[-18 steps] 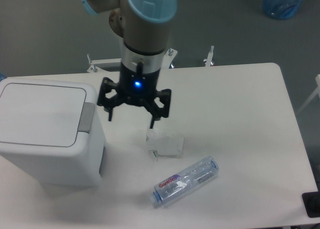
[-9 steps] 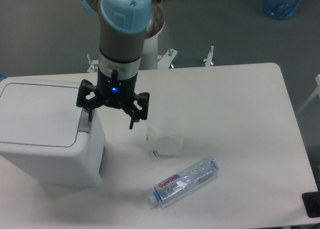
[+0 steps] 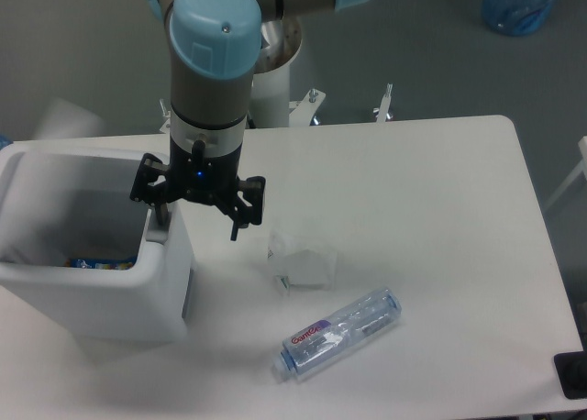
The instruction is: Open the trash can
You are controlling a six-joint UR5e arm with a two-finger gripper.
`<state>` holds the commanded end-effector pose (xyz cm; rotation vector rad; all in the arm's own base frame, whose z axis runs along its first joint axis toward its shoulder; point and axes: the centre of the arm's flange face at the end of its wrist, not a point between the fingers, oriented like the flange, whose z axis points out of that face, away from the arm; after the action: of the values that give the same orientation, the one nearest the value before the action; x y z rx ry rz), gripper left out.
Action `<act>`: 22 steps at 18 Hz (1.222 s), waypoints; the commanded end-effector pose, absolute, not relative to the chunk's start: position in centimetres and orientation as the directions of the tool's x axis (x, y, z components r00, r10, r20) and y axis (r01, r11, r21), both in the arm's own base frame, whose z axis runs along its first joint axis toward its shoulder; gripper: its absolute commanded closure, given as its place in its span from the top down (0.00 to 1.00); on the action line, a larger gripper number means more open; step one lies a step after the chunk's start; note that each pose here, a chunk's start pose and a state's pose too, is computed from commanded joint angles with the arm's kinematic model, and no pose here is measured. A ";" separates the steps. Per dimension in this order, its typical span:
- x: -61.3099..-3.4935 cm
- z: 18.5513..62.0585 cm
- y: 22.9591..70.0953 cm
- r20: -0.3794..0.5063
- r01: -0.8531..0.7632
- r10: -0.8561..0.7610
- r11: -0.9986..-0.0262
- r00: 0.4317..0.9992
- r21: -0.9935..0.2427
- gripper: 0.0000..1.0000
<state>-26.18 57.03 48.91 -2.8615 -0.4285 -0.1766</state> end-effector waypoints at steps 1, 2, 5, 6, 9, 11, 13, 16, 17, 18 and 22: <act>-26.2 48.9 57.0 0.154 0.302 0.273 -0.928 0.950 -0.220 1.00; -26.2 49.1 57.1 0.153 0.302 0.273 -0.927 0.950 -0.222 1.00; -26.3 50.4 57.1 0.141 0.299 0.271 -0.922 0.952 -0.247 1.00; -26.6 50.8 57.0 0.134 0.299 0.273 -0.921 0.953 -0.251 1.00; -29.3 50.9 55.6 0.105 0.320 0.303 -0.914 0.947 -0.249 1.00; -31.3 50.3 54.9 0.068 0.292 0.284 -0.925 0.956 -0.242 1.00; -34.9 49.2 53.2 0.026 0.227 0.227 -0.949 0.973 -0.216 1.00; -39.9 48.1 51.5 -0.004 0.137 0.141 -0.968 0.990 -0.212 1.00; -41.0 47.6 51.4 -0.019 0.083 0.088 -0.975 0.996 -0.204 1.00; -41.9 47.0 51.6 -0.033 0.033 0.040 -0.981 0.999 -0.191 1.00; -47.9 42.5 51.6 -0.063 0.023 0.031 -0.992 0.998 -0.125 1.00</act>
<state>-47.93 51.60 42.52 -3.0154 -0.0404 0.0974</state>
